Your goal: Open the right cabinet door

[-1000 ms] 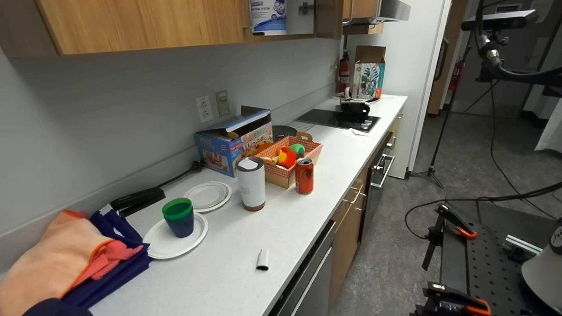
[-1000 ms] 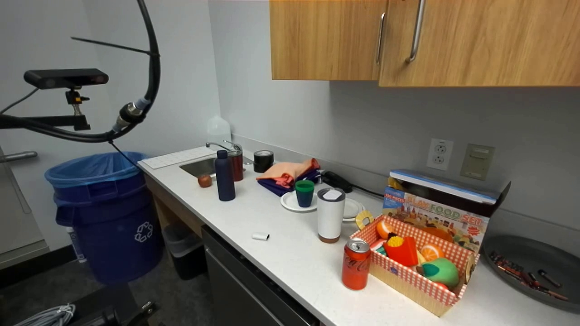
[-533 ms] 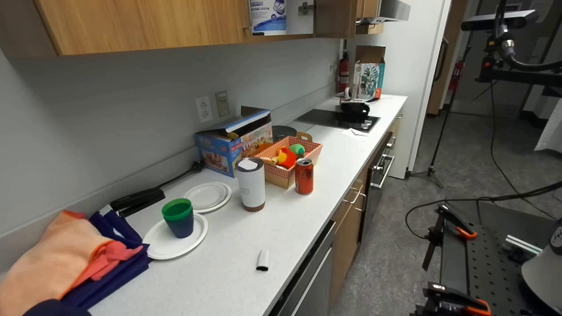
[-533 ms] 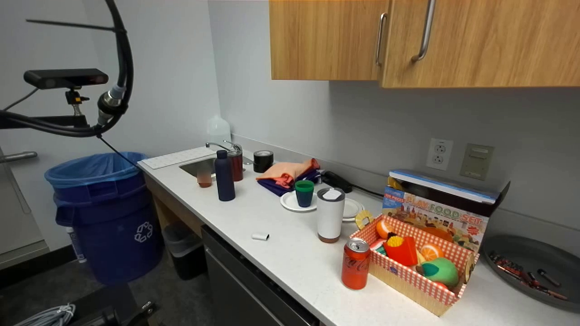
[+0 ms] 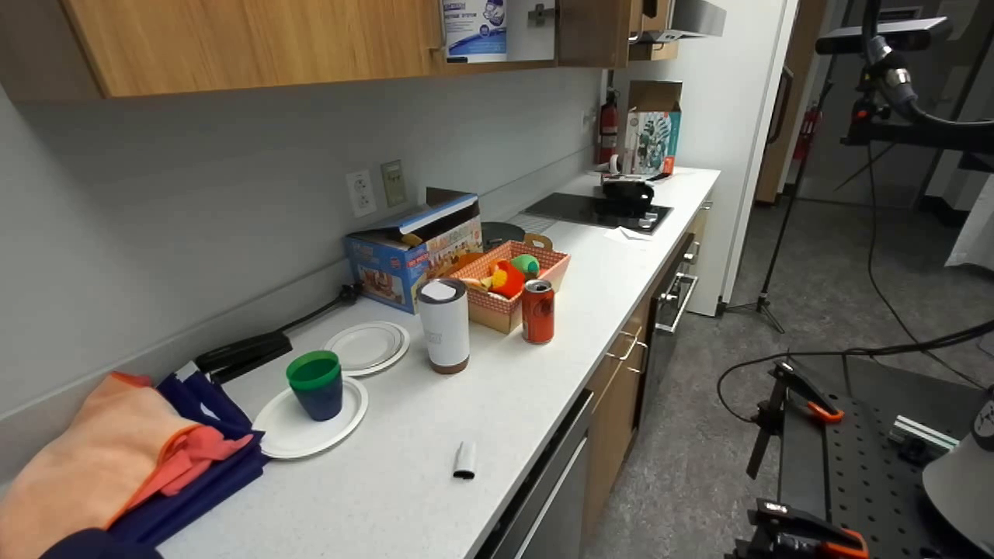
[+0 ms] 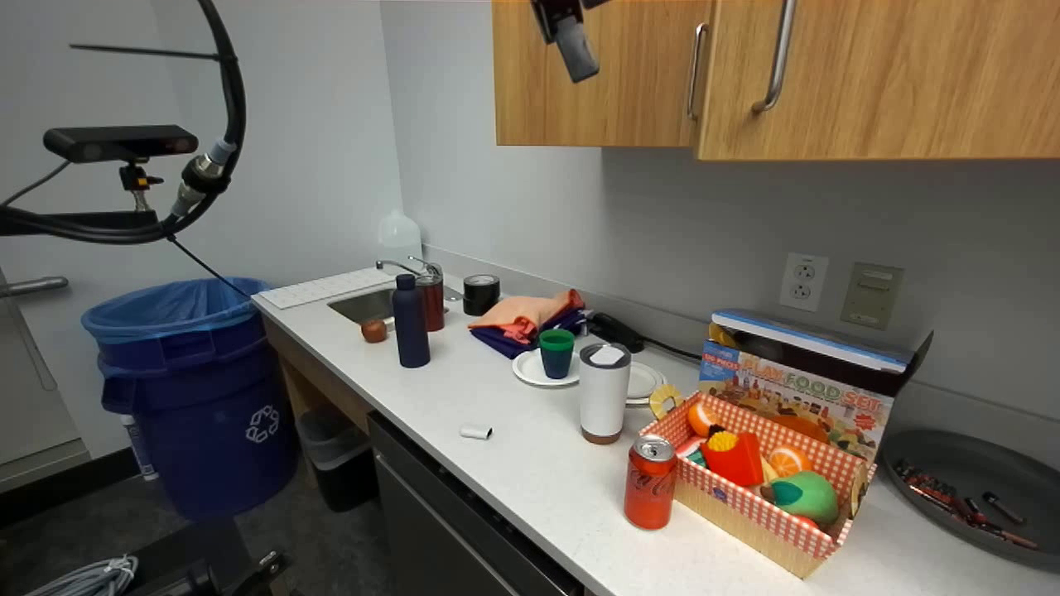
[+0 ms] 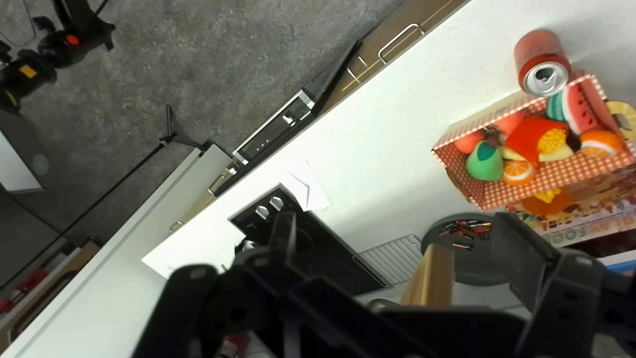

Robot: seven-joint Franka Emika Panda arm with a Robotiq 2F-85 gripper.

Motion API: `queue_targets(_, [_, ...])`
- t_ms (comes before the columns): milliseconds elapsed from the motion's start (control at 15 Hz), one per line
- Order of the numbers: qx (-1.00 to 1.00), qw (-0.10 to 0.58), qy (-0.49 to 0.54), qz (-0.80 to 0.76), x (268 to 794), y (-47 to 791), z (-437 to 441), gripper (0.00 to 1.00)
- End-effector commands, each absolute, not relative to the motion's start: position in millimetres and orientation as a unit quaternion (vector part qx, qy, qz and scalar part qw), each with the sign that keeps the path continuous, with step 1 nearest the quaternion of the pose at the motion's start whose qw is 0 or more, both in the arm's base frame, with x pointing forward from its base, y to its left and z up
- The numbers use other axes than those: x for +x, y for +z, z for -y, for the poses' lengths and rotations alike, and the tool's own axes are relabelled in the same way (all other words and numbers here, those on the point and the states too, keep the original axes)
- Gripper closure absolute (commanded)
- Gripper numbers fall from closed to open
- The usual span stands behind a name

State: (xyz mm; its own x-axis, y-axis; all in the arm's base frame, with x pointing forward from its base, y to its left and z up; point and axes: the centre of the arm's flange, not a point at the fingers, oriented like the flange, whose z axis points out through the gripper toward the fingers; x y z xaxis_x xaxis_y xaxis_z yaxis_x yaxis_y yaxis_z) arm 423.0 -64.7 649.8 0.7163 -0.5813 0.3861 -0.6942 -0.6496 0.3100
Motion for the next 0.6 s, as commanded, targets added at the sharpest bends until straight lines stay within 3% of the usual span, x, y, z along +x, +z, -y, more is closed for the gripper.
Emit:
queue_targets(0, [0.909, 0.232, 0.139, 0.318, 422, 652, 49, 0.00])
queue_targets(533, [0.862, 0.321, 0.272, 0.283, 473, 694, 92, 0.00])
